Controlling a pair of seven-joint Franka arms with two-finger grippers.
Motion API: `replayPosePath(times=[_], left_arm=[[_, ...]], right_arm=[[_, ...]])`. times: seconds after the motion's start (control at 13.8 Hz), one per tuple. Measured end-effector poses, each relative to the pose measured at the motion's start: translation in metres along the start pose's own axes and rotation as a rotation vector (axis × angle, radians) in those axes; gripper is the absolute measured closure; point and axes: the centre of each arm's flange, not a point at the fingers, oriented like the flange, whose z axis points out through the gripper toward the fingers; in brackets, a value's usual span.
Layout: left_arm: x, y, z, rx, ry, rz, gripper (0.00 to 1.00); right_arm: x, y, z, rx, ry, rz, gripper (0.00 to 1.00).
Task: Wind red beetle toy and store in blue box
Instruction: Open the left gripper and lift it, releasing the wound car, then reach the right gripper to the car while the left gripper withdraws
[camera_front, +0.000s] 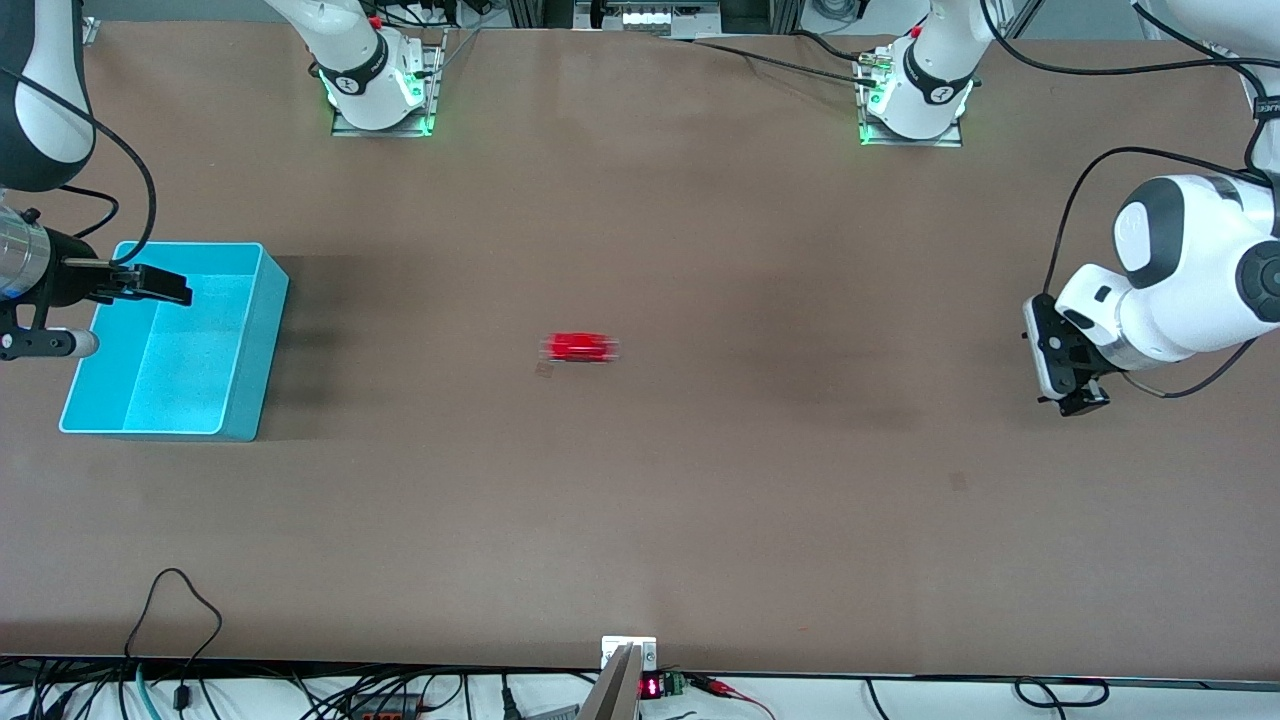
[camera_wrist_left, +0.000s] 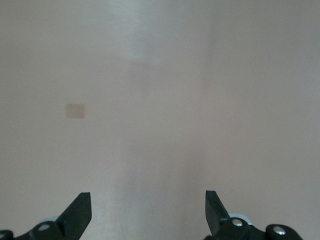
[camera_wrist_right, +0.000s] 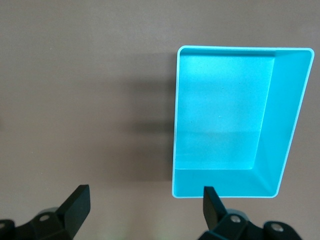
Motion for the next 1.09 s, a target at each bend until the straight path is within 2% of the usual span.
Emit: replayPosePath(times=[0.51,0.73,0.87,1.09], left_arm=[[0.005,-0.021,-0.065,0.109,0.07,-0.751,0.0],[0.019,-0.017,-0.104,0.112,0.096,-1.05,0.0],[0.027,-0.012,-0.14,0.105,0.09,-1.199,0.0],[0.017,-0.006,-0.178,0.103,0.083,-1.304,0.0]], right_arm=[[0.0,0.0,0.001,0.001,-0.003,0.0,0.0],[0.001,-0.002,0.002,0.001,-0.005,-0.005,0.0],[0.002,-0.011,0.002,0.002,-0.005,-0.019,0.0],[0.001,-0.032,0.009,0.012,-0.035,-0.052,0.0]])
